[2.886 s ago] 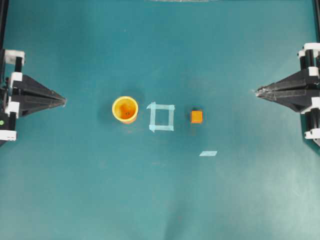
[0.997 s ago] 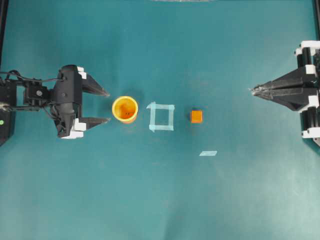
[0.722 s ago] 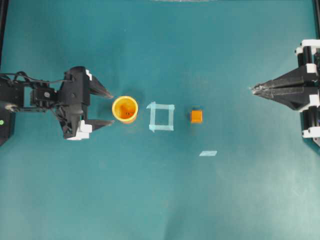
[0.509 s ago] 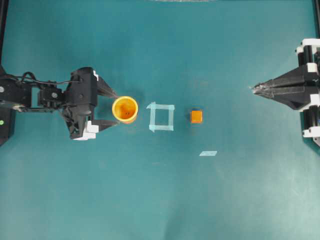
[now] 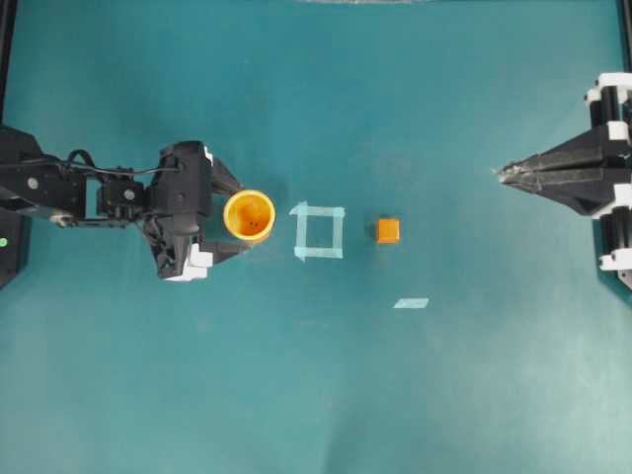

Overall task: Move the cup forward with left arm.
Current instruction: 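Close the left gripper around the orange cup's sides, then drag the gripped orange cup toward the front-left of the table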

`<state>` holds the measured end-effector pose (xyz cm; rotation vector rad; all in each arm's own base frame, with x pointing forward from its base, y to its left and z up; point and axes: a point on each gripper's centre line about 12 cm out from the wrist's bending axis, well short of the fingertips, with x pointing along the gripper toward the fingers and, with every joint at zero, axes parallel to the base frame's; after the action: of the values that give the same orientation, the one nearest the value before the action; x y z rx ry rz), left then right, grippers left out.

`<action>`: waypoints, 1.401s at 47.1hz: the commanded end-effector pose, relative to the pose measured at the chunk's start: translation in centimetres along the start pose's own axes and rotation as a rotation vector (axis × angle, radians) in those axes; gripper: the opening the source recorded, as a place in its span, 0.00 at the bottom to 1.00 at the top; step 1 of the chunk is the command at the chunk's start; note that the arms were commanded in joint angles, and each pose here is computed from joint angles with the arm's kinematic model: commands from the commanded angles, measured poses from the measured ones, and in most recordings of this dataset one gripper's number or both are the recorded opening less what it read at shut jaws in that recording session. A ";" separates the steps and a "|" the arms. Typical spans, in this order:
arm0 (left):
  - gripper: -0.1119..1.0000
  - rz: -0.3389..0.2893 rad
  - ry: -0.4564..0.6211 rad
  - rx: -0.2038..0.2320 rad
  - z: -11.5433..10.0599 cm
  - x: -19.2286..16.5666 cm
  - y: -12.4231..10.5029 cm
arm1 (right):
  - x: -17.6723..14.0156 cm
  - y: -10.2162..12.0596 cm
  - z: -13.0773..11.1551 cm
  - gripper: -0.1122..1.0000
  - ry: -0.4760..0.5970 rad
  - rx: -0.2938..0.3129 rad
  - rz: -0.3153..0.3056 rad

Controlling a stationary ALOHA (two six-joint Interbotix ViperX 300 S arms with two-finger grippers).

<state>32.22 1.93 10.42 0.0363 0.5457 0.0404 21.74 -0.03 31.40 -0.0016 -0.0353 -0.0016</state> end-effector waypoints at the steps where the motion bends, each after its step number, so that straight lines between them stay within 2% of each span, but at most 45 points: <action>1: 0.85 0.002 -0.038 0.002 1.0 0.3 0.1 | 0.2 0.0 1.3 0.10 -0.032 -0.002 0.000; 10: 0.84 0.004 -0.046 0.013 1.0 0.4 0.1 | 0.2 0.0 1.3 0.10 -0.034 0.000 0.000; 19: 0.71 0.007 -0.079 0.017 1.4 0.3 0.2 | 0.2 0.0 1.3 0.10 -0.032 0.002 0.000; 24: 0.69 0.008 -0.084 0.015 1.5 0.3 0.2 | 0.2 0.0 1.2 0.10 -0.031 0.002 0.000; 53: 0.69 -0.080 -0.118 0.050 2.5 -0.9 -3.1 | 0.2 0.0 1.2 0.10 -0.017 0.002 0.000; 66: 0.69 -0.140 -0.099 0.071 2.1 -1.5 -5.3 | 0.2 0.0 1.3 0.10 -0.018 0.002 0.000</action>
<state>31.99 -2.84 11.82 0.0707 0.4821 -0.1012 21.76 -0.04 31.29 0.0000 -0.0184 -0.0018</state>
